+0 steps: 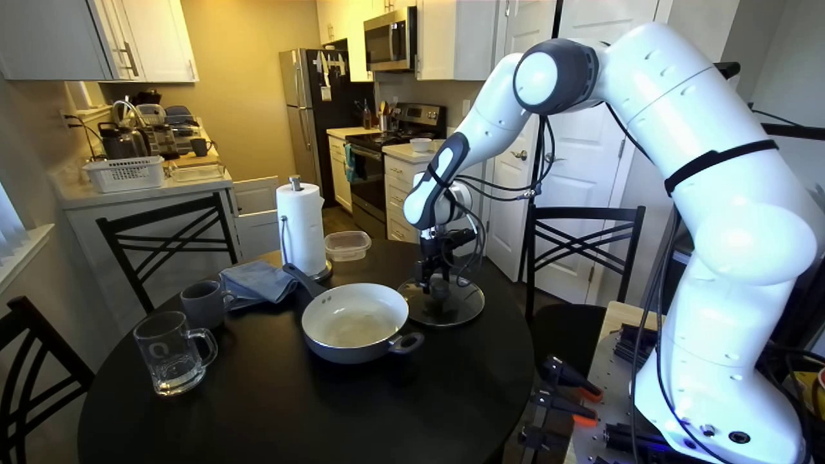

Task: Put the lid on the pot

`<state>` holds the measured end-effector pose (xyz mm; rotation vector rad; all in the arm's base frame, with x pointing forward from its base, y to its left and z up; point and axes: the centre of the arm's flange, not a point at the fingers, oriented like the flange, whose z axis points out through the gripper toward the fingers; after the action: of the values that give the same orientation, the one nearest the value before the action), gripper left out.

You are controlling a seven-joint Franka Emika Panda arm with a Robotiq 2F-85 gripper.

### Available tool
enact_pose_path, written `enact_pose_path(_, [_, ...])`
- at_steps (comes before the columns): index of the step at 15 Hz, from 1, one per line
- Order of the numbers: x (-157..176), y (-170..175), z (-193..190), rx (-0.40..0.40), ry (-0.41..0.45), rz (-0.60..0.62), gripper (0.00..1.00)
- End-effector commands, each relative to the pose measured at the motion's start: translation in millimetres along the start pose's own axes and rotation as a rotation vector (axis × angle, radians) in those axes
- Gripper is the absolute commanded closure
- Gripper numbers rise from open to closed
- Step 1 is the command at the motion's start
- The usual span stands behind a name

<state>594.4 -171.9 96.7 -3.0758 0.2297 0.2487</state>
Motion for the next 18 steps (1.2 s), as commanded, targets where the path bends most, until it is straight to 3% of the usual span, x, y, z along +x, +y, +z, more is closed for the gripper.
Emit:
enact_pose_path(1, [-11, -4, 5, -0.002, -0.020, 0.066, 0.00])
enact_pose_path(18, [-52, -17, 1, -0.063, 0.079, 0.211, 0.00])
